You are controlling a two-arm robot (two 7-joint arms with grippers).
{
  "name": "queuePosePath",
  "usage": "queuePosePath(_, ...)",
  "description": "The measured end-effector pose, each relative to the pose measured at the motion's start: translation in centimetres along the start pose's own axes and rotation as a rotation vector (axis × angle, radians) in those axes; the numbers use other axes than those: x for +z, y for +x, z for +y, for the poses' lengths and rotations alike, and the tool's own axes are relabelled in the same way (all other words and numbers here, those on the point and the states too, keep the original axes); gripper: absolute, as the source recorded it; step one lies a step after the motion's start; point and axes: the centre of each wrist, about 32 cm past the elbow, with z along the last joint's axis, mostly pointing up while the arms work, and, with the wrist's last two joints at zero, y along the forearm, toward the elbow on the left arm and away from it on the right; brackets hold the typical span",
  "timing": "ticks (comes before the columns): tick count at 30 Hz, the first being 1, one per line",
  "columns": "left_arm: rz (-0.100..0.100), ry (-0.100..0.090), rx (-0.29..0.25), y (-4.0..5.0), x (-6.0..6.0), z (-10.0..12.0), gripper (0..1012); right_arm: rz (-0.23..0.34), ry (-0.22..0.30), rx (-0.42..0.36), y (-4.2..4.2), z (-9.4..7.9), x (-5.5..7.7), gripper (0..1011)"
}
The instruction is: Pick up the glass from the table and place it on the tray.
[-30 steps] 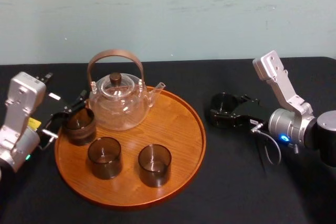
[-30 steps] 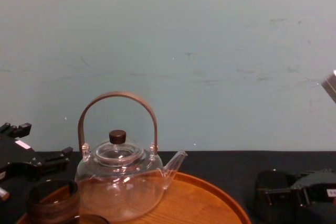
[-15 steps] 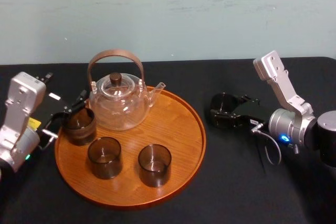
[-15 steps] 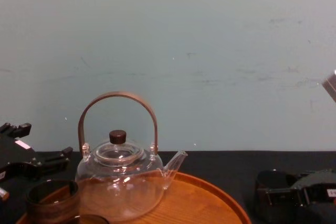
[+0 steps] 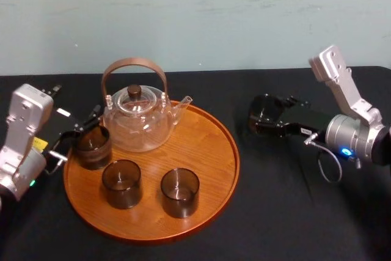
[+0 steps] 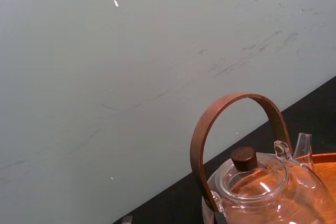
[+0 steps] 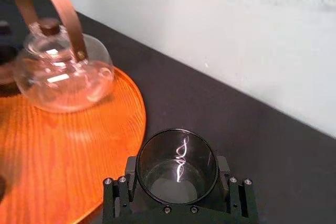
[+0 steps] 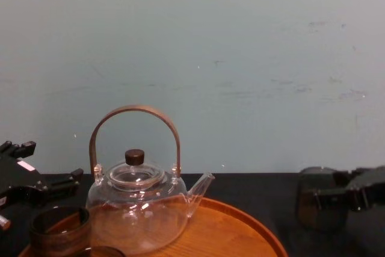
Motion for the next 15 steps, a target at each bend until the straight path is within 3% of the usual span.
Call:
queuePosePath(7,0.0,0.0,0.0,0.0,0.0,0.0,1002,-0.055,0.041,0.049,-0.13,-0.4,1.7,902)
queuePosePath(15,0.0,0.0,0.0,0.0,0.0,0.0,1001,-0.099,0.064,0.136,-1.05,0.3,2.9,902)
